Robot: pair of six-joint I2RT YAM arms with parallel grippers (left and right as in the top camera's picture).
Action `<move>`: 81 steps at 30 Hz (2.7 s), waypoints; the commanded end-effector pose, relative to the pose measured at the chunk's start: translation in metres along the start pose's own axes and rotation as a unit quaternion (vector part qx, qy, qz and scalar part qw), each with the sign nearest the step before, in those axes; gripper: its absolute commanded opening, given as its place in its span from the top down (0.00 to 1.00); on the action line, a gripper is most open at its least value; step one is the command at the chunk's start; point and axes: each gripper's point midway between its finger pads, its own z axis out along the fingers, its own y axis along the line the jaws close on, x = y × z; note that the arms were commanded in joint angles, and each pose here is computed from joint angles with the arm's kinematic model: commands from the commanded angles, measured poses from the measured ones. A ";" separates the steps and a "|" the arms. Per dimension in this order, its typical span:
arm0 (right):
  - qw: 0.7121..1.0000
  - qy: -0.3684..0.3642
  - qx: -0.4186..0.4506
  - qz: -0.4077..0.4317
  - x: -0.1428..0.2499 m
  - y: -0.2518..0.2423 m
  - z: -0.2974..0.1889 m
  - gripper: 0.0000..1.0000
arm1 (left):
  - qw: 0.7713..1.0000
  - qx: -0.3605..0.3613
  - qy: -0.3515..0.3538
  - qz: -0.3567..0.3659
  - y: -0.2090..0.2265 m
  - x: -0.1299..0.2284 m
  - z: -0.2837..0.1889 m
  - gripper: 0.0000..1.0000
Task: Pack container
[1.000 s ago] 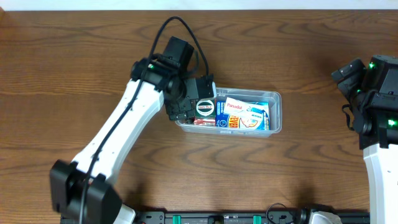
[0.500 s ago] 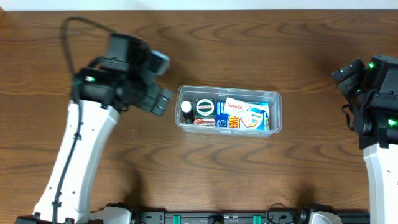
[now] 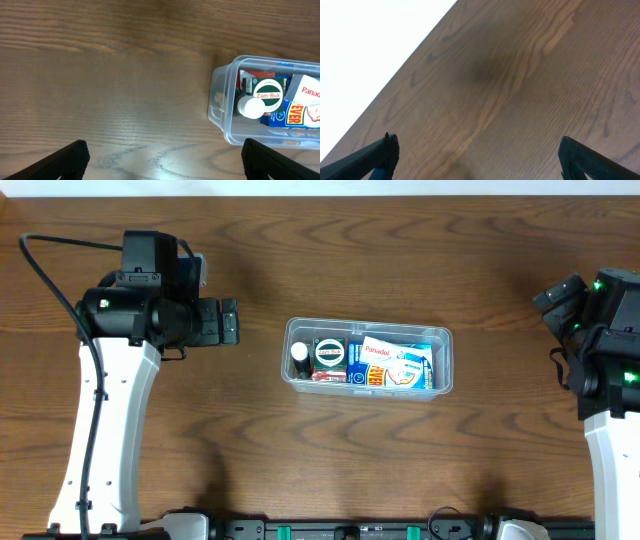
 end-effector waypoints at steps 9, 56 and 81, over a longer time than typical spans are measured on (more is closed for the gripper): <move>1.000 -0.005 0.003 0.009 -0.004 -0.001 -0.001 0.01 | 1.000 -0.021 -0.008 -0.006 0.008 0.004 -0.008 0.02; 1.000 -0.005 0.003 0.009 -0.004 -0.001 -0.001 0.01 | 0.852 -0.048 -0.515 0.087 0.040 0.099 0.025 0.02; 1.000 -0.005 0.003 0.009 -0.004 -0.001 -0.001 0.01 | 0.869 -0.052 -0.487 0.073 0.045 0.106 0.039 0.02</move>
